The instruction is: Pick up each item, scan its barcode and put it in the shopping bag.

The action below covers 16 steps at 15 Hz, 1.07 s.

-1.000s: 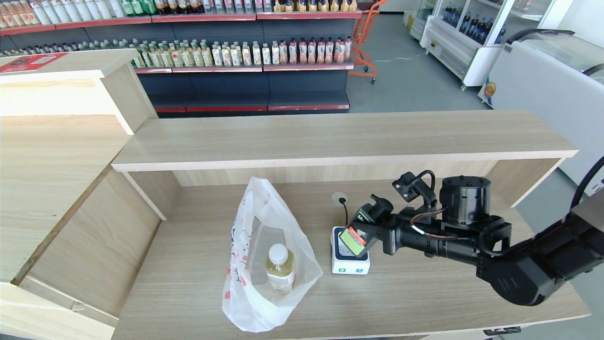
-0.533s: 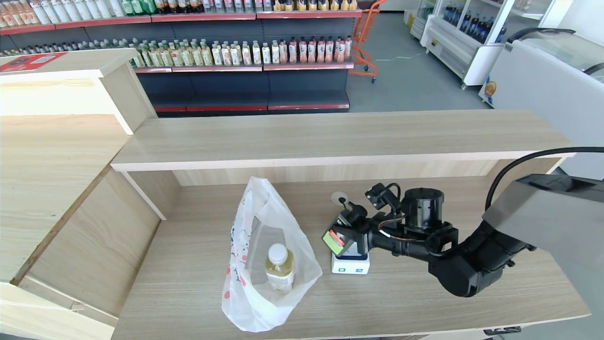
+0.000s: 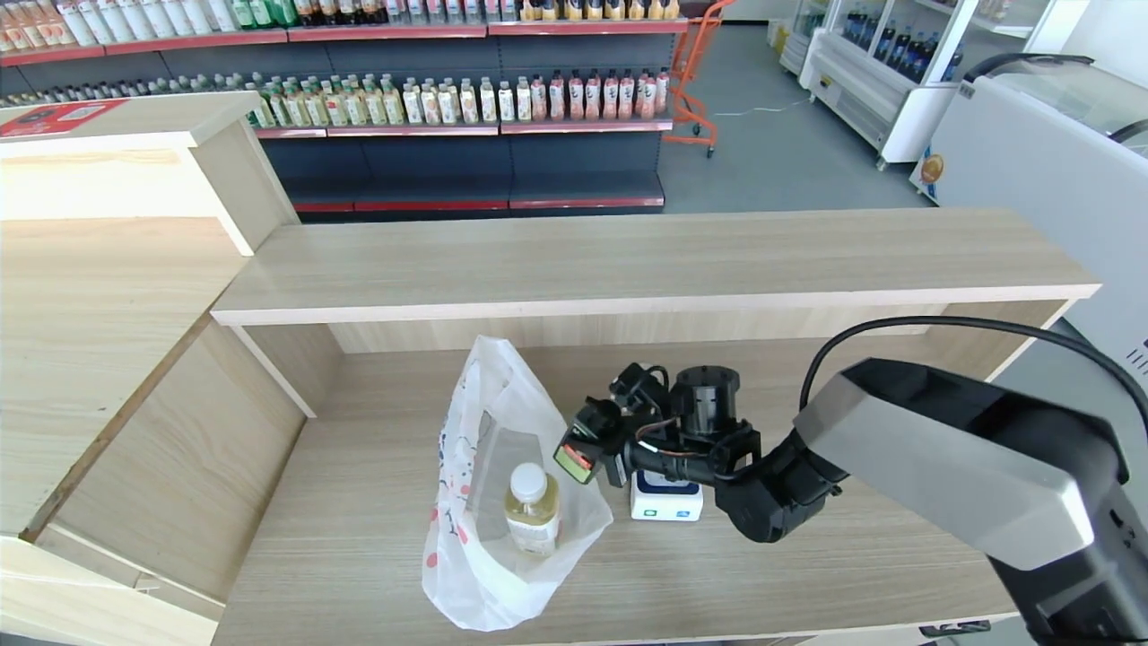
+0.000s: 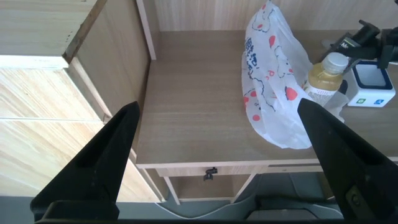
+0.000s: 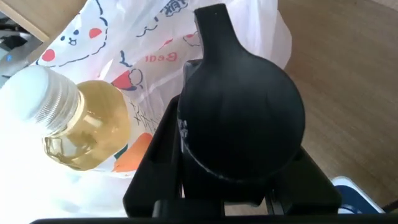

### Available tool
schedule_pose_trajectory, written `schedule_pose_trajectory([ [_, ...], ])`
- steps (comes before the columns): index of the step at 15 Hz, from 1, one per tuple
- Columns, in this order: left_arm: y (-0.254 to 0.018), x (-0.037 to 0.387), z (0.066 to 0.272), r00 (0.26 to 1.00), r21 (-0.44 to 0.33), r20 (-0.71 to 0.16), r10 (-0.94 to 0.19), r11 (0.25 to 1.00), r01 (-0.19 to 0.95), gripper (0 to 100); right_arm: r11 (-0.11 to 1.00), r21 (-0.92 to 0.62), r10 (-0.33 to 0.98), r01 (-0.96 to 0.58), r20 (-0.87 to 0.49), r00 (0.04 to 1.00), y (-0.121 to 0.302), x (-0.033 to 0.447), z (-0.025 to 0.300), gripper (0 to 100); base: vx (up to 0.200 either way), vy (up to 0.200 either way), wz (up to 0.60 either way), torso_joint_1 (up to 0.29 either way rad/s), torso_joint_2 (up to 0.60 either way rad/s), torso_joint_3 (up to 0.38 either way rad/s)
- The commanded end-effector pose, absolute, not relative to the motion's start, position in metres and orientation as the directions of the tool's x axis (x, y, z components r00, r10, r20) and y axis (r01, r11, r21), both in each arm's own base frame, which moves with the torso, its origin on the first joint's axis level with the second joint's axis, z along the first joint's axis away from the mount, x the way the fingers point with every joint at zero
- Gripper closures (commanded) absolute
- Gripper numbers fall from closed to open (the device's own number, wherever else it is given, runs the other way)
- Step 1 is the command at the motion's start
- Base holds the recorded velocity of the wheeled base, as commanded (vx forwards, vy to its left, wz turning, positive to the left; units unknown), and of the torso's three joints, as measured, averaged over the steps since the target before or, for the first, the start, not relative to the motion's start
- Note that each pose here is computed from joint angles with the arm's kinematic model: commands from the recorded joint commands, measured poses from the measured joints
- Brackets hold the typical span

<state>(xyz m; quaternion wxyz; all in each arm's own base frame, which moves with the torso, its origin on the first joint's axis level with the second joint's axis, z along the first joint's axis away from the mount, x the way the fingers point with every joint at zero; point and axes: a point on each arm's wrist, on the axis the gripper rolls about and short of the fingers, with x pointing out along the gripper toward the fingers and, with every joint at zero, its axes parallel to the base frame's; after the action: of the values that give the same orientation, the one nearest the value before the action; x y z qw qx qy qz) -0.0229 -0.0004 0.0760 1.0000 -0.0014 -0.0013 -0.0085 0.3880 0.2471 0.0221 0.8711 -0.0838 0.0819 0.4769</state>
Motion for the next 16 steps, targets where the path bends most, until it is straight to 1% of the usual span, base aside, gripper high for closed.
schedule_pose_trajectory([
  [1, 0.000, -0.023, 0.076, 1.000, -0.003, 0.002, -0.017, 1.000, 0.017, 0, 0.506, -0.088, 0.823, -0.858, -0.250, 0.511, 0.261, 0.394, -0.002, 100, 0.000, 0.000, 0.00, 0.000, 0.00, 0.000],
  [4, 0.000, -0.023, 0.076, 1.000, -0.003, 0.003, -0.017, 1.000, 0.017, 0, 0.474, -0.166, 0.827, -0.865, -0.255, 0.502, 0.269, 0.401, -0.013, 100, 0.000, 0.000, 0.00, 0.000, 0.00, 0.000],
  [8, 0.000, -0.023, 0.076, 1.000, -0.003, 0.002, -0.017, 1.000, 0.017, 0, 0.454, -0.181, 0.844, -0.873, -0.228, 0.486, 0.287, 0.403, -0.018, 100, 0.000, 0.000, 0.00, 0.000, 0.00, 0.000],
  [11, 0.000, -0.023, 0.076, 1.000, -0.003, 0.002, -0.017, 1.000, 0.017, 0, 0.445, -0.179, 0.844, -0.878, -0.245, 0.477, 0.292, 0.402, -0.026, 100, 0.000, 0.000, 0.00, 0.000, 0.00, 0.000],
  [12, 0.000, -0.023, 0.076, 1.000, -0.003, 0.003, -0.017, 1.000, 0.017, 0, 0.442, -0.185, 0.844, -0.878, -0.248, 0.477, 0.292, 0.402, -0.028, 0, 0.000, 0.000, 0.00, 0.000, 0.00, 0.000],
  [14, 0.000, -0.023, 0.076, 1.000, -0.003, 0.003, -0.017, 1.000, 0.017, 0, 0.443, -0.189, 0.845, -0.876, -0.239, 0.478, 0.292, 0.403, -0.026, 0, 0.000, 0.000, 0.00, 0.000, 0.00, 0.000],
  [16, 0.000, -0.023, 0.076, 1.000, -0.003, 0.002, -0.017, 1.000, 0.017, 0, 0.463, -0.145, 0.849, -0.875, -0.212, 0.484, 0.291, 0.404, -0.008, 0, 0.000, 0.000, 0.00, 0.000, 0.00, 0.000],
])
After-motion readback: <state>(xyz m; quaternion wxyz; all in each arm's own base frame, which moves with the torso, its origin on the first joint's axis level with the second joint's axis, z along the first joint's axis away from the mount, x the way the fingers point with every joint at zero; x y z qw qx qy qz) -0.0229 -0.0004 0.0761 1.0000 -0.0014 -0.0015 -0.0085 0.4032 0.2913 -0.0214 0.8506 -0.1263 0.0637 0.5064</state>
